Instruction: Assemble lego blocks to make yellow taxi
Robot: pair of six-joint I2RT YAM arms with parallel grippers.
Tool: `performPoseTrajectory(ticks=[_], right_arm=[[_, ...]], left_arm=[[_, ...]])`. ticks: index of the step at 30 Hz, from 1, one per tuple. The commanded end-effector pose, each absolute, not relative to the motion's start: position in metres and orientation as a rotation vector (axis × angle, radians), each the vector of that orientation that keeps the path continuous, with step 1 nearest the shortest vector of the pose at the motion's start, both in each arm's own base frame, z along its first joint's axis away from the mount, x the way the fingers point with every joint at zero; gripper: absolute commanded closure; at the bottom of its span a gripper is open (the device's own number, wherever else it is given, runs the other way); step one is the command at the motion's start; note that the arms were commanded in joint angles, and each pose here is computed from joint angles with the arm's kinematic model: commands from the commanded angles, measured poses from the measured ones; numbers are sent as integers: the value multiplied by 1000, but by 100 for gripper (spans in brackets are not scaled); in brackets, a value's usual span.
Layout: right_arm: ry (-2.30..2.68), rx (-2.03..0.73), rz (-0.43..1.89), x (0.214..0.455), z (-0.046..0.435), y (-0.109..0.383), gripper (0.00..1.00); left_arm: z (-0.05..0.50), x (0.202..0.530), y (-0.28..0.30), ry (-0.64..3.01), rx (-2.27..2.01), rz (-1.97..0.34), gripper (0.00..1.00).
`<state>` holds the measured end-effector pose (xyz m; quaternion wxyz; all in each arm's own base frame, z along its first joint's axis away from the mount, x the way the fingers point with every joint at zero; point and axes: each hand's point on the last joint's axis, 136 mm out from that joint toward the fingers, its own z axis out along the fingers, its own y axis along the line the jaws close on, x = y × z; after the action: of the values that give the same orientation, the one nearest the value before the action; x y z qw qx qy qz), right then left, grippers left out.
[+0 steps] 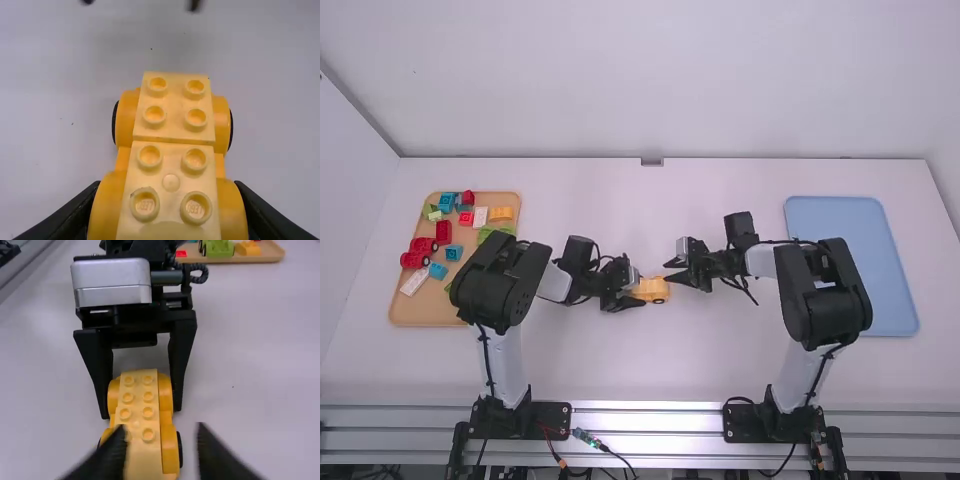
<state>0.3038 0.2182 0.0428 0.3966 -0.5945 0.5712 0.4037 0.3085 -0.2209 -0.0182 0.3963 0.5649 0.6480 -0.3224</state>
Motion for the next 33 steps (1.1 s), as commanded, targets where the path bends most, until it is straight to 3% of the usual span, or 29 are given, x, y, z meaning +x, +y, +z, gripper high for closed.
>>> performPoseTrajectory(ticks=[1, 18, 33], right_arm=[[1375, -1504, 1043, 303, 60, 224, 100], [1478, -1653, 946, 290, 28, 248, 100], [1530, -1622, 1060, 281, -14, 247, 100]], left_arm=[[-43, 302, -210, 1754, 1443, -752, 55], [-42, 305, -210, 1757, 1443, -754, 58], [-42, 305, -210, 1762, 1440, -752, 59]])
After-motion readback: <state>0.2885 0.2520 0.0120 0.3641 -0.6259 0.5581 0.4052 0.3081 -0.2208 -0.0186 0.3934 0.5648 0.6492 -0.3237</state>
